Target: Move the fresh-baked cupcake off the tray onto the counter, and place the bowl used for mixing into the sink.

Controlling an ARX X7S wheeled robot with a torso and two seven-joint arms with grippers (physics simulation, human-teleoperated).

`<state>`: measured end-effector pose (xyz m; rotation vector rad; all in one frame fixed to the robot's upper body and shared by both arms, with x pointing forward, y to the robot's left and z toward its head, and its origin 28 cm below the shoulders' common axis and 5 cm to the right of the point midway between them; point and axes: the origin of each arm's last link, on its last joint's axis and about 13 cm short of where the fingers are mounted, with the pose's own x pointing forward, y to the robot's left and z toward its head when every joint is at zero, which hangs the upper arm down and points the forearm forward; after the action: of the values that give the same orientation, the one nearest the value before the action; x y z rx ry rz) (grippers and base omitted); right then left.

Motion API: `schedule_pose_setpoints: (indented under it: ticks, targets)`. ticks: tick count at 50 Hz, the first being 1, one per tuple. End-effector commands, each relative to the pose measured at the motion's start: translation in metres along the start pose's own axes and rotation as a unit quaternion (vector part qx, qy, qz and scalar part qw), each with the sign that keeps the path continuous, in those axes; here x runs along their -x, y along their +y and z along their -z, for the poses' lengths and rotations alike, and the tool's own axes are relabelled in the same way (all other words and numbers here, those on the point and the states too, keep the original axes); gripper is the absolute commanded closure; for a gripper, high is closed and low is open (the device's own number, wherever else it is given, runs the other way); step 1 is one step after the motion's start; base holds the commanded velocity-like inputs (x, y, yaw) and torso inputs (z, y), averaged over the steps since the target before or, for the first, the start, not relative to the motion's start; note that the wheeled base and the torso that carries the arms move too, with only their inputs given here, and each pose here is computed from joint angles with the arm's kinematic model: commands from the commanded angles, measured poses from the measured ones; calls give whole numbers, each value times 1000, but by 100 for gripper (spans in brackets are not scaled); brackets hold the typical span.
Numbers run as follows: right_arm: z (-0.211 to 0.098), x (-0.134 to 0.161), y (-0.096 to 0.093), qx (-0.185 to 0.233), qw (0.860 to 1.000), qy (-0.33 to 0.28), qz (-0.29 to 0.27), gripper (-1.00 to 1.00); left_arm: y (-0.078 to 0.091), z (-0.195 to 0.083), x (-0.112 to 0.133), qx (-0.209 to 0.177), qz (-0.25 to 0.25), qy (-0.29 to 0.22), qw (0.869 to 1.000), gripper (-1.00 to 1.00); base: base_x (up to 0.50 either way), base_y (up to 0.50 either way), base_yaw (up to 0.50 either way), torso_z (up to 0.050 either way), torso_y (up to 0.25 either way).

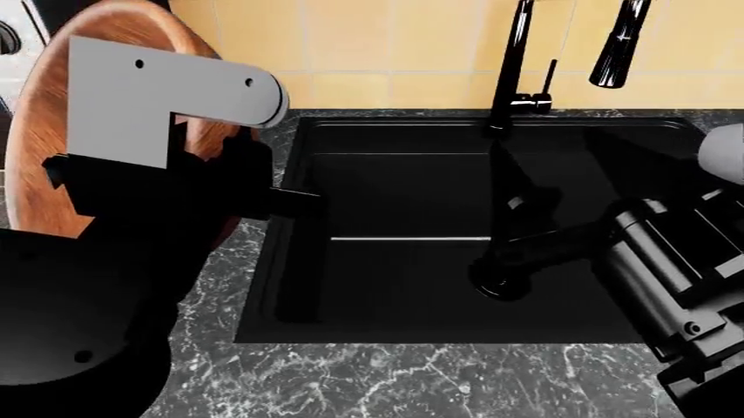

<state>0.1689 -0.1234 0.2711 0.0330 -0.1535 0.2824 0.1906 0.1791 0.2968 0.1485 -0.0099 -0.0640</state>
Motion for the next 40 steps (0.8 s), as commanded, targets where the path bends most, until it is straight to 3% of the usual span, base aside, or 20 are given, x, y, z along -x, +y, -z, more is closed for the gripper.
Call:
schedule_pose_setpoints:
  ticks: [1,40]
  targets:
    - [0,0,0,2,1000,0,-1,-100,1,-1,0,-2,44,-4,999,100,0,-348,0,0,0]
    - [1,3,0,3,1000,-2,-2,-100,-1,-2,-2,2,50,-7,999,100,0,-327,0,0,0]
